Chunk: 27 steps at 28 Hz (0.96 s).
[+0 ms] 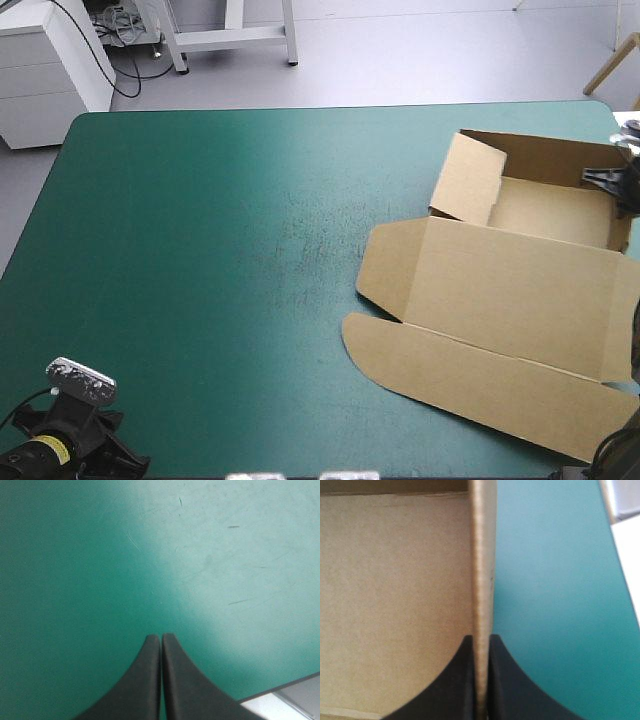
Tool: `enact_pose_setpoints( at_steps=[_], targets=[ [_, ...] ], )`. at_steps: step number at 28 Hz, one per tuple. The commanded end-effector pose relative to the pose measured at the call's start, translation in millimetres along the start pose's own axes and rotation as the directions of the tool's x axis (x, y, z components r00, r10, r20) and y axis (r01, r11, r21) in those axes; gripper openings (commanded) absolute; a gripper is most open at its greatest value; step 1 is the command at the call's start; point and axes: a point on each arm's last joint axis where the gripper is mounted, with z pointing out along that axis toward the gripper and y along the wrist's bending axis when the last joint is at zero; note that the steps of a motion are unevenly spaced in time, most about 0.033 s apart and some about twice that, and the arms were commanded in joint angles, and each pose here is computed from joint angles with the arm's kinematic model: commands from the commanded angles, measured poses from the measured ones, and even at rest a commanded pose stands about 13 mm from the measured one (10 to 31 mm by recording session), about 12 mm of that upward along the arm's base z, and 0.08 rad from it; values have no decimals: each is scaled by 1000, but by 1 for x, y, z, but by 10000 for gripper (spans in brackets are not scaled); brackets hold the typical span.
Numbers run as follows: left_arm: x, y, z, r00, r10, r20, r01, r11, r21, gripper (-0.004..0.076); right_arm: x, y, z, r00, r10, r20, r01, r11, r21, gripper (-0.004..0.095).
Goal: Fold the box
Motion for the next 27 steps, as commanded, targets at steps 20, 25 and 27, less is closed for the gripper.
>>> enact_pose_setpoints(
  at_steps=[20,25,27],
  targets=[
    [-8,2,-5,999,-6,51,6,1000,-9,-10,42,-98,-37,988,150,35,-154,967,205,391],
    [-8,2,-5,999,-4,51,5,1000,-9,-10,50,-93,-72,982,147,120,-169,965,201,391],
    [-8,2,-5,999,-4,51,5,1000,-9,-10,54,-89,-85,977,145,155,-172,969,175,391]
  ],
)
